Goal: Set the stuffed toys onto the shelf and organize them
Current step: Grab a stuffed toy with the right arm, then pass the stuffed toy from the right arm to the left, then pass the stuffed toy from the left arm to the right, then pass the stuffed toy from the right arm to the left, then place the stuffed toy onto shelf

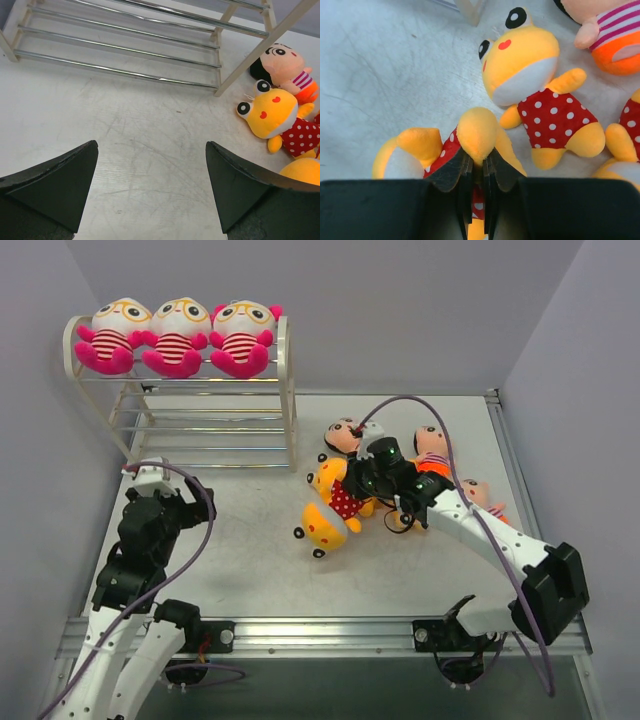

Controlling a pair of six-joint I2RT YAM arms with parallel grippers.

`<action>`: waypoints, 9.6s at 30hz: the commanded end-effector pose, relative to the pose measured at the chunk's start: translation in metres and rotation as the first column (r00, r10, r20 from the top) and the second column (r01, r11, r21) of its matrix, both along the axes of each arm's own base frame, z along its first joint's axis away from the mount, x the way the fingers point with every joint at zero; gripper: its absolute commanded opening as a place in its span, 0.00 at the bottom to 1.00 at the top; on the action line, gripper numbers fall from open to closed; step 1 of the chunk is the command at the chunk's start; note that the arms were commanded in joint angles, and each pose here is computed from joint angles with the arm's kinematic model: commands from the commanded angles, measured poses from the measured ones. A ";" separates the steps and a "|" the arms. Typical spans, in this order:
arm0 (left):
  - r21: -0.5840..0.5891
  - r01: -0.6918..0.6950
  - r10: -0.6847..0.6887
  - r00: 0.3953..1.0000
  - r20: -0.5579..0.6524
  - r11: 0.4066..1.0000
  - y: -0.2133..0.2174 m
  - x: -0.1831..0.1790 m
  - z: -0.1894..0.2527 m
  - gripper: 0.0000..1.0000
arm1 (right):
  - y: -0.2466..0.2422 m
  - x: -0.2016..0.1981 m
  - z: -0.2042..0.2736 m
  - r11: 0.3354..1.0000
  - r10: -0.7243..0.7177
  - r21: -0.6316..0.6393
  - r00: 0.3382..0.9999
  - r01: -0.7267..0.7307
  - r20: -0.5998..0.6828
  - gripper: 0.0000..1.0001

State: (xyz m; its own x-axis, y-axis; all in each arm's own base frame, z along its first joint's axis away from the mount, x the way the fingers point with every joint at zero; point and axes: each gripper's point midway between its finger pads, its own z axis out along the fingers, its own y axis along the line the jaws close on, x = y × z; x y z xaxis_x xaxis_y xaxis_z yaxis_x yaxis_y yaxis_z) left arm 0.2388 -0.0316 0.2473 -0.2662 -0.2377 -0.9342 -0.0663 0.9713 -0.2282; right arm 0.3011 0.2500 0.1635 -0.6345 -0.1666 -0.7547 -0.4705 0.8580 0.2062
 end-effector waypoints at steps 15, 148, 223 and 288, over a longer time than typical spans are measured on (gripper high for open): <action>-0.359 0.301 -0.289 0.953 0.088 0.884 -0.123 -0.001 0.036 0.97 | -0.062 -0.009 0.076 0.594 -0.616 0.632 0.787 0.499 -0.042 0.00; -0.011 0.599 -0.595 0.798 0.096 0.801 -0.237 -0.023 0.027 0.94 | -0.038 -0.024 0.139 0.596 -0.441 0.774 0.893 0.216 0.090 0.00; 0.035 0.677 -0.676 0.727 0.121 0.735 -0.276 -0.021 -0.012 0.30 | -0.021 -0.031 0.132 0.572 -0.347 0.800 0.937 0.180 0.037 0.00; 0.165 0.158 -0.179 0.977 0.119 0.974 0.029 0.103 0.054 0.02 | -0.061 -0.045 0.121 0.888 -0.268 0.455 0.878 0.066 0.396 0.91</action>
State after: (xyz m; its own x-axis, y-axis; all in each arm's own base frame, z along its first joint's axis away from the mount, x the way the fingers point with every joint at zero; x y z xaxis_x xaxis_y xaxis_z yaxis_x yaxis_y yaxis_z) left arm 0.3274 0.0021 0.2540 -0.3130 -0.0956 -0.9449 0.0295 0.9935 -0.1103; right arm 0.2535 0.1937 0.2781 -0.2537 0.3118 -0.9157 -0.4541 0.7974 0.3973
